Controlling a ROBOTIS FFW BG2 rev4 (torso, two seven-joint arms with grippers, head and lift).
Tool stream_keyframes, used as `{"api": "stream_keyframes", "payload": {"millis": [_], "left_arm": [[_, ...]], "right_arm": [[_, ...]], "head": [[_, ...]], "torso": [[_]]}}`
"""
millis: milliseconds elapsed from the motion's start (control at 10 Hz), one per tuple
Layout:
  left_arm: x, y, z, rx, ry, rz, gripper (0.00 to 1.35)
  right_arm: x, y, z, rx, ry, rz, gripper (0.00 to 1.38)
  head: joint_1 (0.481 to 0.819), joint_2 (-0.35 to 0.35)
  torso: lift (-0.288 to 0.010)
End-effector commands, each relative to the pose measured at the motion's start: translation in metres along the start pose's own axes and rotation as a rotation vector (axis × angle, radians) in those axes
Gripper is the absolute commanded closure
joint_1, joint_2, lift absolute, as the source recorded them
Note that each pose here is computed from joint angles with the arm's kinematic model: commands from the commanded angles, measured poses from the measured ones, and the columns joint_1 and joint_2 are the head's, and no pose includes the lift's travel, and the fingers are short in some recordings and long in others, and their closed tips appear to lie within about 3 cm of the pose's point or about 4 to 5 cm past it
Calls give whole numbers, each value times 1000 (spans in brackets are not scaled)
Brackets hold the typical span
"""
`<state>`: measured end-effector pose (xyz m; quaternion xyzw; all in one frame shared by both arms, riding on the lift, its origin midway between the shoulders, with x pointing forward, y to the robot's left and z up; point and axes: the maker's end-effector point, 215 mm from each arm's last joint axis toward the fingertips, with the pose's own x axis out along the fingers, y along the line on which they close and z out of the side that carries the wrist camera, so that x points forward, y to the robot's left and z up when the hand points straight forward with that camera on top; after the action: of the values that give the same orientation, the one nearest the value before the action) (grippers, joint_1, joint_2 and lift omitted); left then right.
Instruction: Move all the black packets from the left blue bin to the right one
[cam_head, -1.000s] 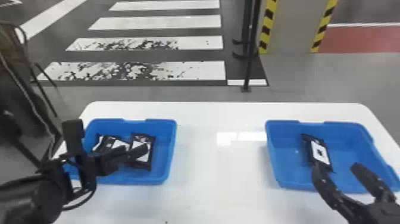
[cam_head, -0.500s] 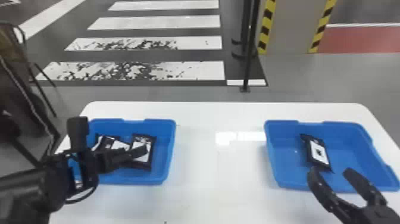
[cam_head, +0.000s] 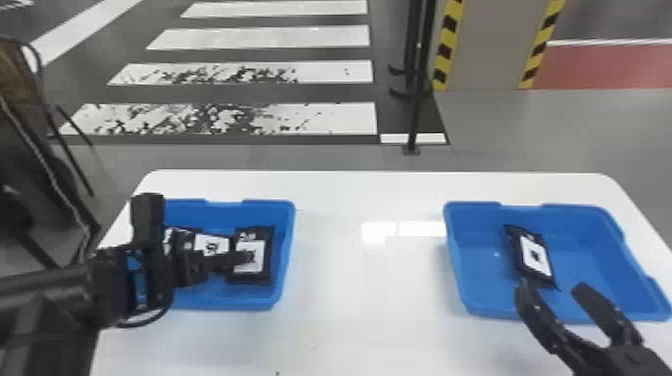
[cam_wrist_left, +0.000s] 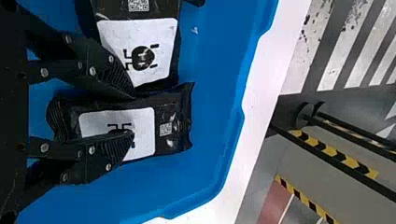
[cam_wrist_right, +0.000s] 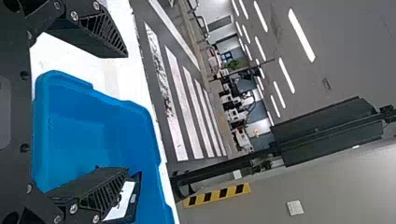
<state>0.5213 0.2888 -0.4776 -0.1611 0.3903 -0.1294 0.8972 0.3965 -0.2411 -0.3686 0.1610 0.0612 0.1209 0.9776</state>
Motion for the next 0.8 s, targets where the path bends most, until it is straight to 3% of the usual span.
{"api": "stream_keyframes", "payload": {"millis": [0,100,300,500,700], "left_arm": [[2,2,2,21,17,14,1101],[0,9,8,49,-1,33,1211],[-10,3,23,91,-67,3,1210],[-44,-18,32,129,-141,-30,1210],[-65,-46,26,146,-170,-90,1210]], "right_arm": [[1,0,-2,13,2,0,173],[1,-1,-3,17,3,0,173],[-1,0,-5,24,5,2,186],[-2,1,-4,28,4,4,186],[0,6,-2,35,-3,18,188]], "head": [[695,58],[695,58],[695,66],[695,71],[695,66]], "torso": [[-140],[-140],[-140],[-140],[-140]]}}
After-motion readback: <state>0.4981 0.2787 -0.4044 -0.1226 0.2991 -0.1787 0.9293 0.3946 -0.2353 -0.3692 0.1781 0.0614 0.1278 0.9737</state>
